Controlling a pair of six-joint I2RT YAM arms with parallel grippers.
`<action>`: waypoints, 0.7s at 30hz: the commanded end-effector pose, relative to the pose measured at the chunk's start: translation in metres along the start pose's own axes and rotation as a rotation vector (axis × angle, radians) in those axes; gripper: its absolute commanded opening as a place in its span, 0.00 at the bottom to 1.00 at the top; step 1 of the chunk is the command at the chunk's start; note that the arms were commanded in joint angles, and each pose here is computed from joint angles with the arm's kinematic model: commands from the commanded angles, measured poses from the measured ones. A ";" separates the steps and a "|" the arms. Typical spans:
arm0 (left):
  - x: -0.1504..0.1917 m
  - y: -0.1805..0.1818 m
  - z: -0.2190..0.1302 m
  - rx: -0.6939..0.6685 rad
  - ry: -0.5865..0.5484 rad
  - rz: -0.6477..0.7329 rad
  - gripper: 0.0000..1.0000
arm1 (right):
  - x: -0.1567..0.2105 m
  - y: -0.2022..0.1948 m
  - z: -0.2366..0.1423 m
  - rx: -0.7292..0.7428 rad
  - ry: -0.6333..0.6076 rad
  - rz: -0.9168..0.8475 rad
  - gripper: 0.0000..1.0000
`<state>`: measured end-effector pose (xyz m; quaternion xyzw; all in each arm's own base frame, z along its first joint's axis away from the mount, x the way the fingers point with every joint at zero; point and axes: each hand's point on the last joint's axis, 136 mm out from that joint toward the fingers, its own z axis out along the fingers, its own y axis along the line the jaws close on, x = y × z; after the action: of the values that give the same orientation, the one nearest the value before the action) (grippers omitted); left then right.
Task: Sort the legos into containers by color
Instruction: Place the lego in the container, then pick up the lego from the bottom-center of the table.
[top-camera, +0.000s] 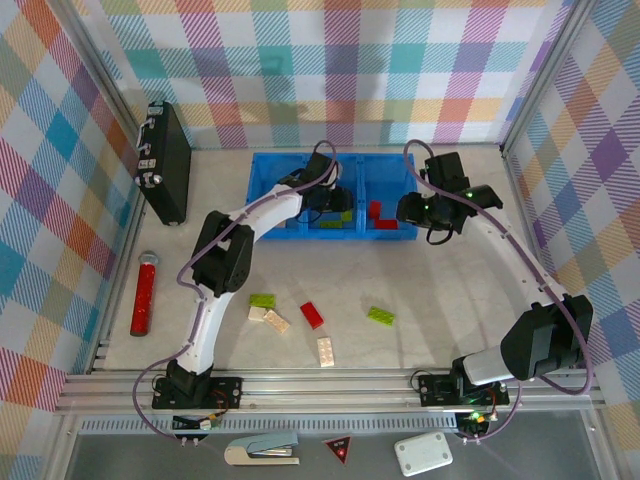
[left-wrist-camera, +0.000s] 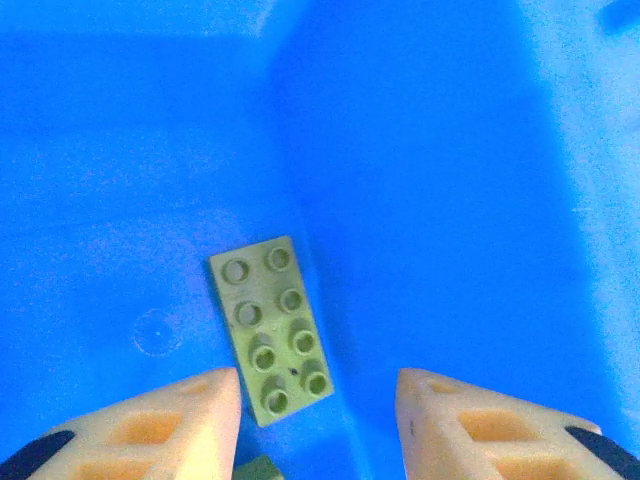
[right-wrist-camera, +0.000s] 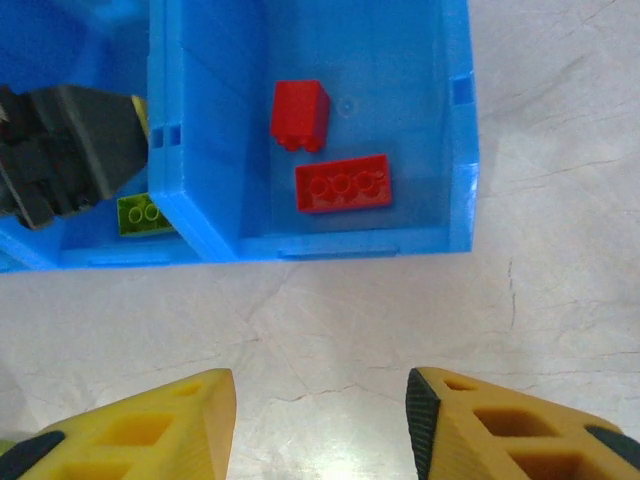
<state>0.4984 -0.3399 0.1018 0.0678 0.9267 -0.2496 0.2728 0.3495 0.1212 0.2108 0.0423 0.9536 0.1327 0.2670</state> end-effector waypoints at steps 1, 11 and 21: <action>-0.014 -0.011 -0.036 0.010 -0.032 0.024 0.45 | 0.019 0.005 0.005 -0.008 0.071 -0.017 0.50; 0.003 0.007 -0.085 -0.028 0.022 -0.021 0.45 | 0.050 0.025 0.013 -0.007 0.154 -0.065 0.50; 0.013 0.064 -0.157 -0.116 0.002 -0.104 0.44 | 0.092 0.070 0.035 -0.005 0.256 -0.147 0.50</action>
<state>0.4434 -0.2277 0.1654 0.0127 0.9409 -0.2159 0.2608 0.2972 0.2028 0.1639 -0.0520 0.9754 0.1295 0.1704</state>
